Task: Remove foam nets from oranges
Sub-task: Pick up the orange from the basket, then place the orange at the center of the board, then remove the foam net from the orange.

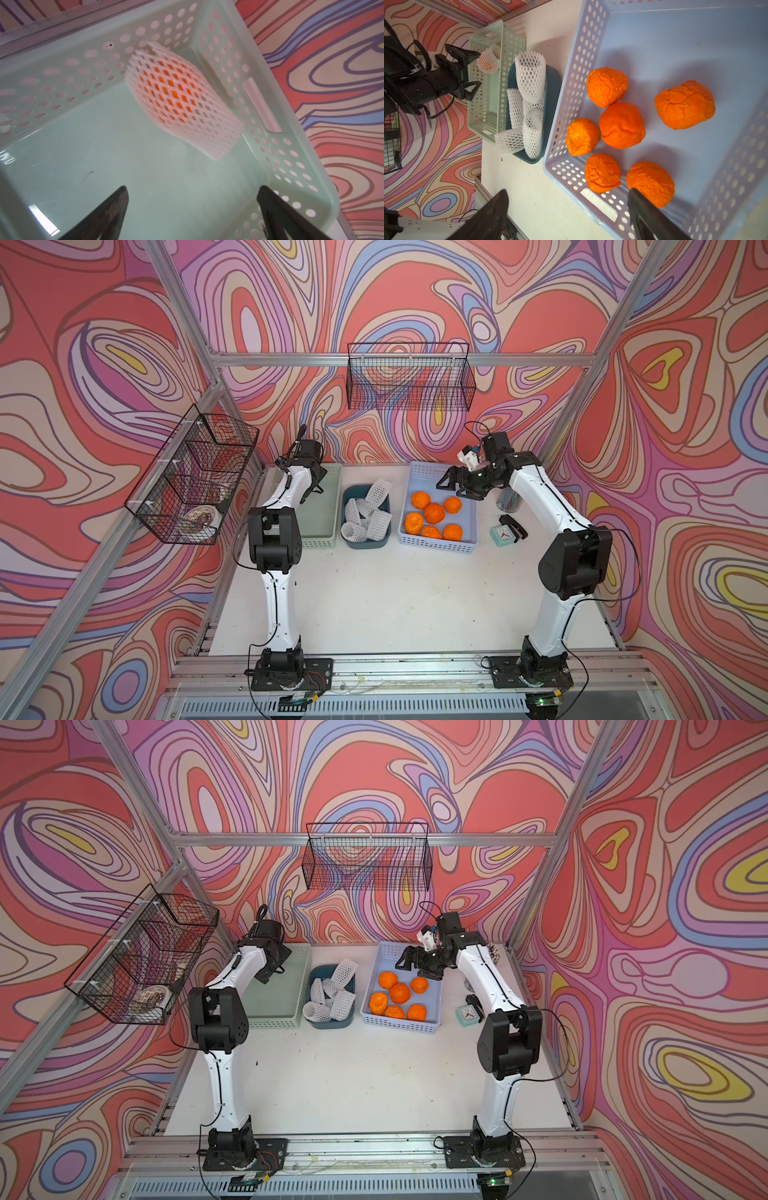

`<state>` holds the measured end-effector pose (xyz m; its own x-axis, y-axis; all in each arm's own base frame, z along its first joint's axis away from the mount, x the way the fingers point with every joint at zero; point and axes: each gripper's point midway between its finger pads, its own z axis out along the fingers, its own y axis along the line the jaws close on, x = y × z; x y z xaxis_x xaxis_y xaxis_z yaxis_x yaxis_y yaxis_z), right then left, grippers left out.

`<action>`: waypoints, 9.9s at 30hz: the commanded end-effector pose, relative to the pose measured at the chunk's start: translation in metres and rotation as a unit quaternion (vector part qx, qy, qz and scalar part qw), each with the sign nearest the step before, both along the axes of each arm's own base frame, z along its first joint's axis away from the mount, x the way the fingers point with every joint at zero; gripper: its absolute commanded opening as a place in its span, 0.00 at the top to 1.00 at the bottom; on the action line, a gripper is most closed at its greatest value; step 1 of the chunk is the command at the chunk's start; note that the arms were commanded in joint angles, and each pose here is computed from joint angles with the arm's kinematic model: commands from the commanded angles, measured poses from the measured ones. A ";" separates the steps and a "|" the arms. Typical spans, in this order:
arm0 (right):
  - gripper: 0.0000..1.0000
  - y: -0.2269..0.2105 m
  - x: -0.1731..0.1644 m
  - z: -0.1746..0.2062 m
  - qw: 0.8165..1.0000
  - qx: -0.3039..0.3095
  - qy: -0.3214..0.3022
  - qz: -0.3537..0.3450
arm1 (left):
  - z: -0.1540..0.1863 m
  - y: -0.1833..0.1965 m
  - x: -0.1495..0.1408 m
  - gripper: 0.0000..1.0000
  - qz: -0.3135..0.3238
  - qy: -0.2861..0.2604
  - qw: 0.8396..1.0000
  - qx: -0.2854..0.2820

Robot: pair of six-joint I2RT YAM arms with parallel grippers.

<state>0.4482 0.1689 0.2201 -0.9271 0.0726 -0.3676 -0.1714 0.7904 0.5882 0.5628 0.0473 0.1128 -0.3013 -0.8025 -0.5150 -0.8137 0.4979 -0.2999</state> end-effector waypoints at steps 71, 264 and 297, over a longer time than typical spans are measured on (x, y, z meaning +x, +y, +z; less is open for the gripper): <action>0.02 0.010 -0.006 -0.027 0.999 0.023 0.040 0.025 | -0.023 0.057 0.046 0.39 0.082 -0.096 0.988 -0.093; 1.00 0.206 -0.232 -0.099 0.937 0.084 0.277 0.197 | 0.017 -0.277 -0.367 0.07 -0.888 -0.149 0.435 0.010; 0.98 0.181 -0.194 -0.063 0.930 0.197 0.276 0.143 | 0.011 -0.315 -0.347 0.27 -0.915 -0.111 0.384 -0.054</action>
